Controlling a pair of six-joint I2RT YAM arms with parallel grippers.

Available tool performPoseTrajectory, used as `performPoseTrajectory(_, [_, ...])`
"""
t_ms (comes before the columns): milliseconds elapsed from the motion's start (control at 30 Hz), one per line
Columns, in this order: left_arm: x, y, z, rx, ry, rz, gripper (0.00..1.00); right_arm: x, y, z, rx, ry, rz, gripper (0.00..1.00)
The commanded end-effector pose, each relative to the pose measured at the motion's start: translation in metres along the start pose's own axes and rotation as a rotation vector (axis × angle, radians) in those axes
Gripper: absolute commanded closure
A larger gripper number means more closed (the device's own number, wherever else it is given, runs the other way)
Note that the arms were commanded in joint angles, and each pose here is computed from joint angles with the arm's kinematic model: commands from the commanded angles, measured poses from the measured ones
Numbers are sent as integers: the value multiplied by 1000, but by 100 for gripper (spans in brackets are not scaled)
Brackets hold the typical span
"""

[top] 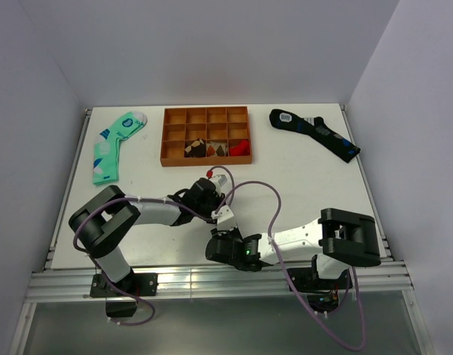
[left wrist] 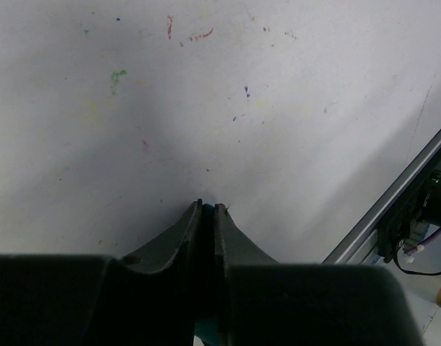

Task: Roll the socks
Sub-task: Pick up the sock at the center of the board.

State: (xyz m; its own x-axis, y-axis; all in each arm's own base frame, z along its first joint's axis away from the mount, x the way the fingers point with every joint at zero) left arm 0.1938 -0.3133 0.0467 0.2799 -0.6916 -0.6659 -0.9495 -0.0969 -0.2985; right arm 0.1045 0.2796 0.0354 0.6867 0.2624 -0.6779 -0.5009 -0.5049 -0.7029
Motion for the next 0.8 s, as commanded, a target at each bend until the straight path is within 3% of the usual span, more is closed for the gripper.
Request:
performPoseTrajectory(0, [-8,21,28,-52,-134,72,82,-7,69,30,58,-241,300,98])
performPoseTrajectory(233, [-13,18,21,-92,-82,47,64,-7,73,21,77,-220,296,100])
performPoseTrajectory(400, [-19,16,19,-107,-34,13,57,-8,75,14,93,-202,289,100])
performPoseTrajectory(767, [-42,-10,1,-147,20,-138,54,-11,71,3,113,-175,270,100])
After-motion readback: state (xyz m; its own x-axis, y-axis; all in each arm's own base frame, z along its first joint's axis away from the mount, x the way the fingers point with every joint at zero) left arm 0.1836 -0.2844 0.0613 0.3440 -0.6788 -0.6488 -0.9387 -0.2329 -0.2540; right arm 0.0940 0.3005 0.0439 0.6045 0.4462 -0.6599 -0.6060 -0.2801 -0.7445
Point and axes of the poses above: each gripper's point midway between its finger pads, its own x axis out along the fingers, its own z axis along the line the jaws close on, y = z × x, the point moved 4 cm from there along -x, back along the fingers, and after that the axes turned 12 degrees about -x, right-handed, at the moved point
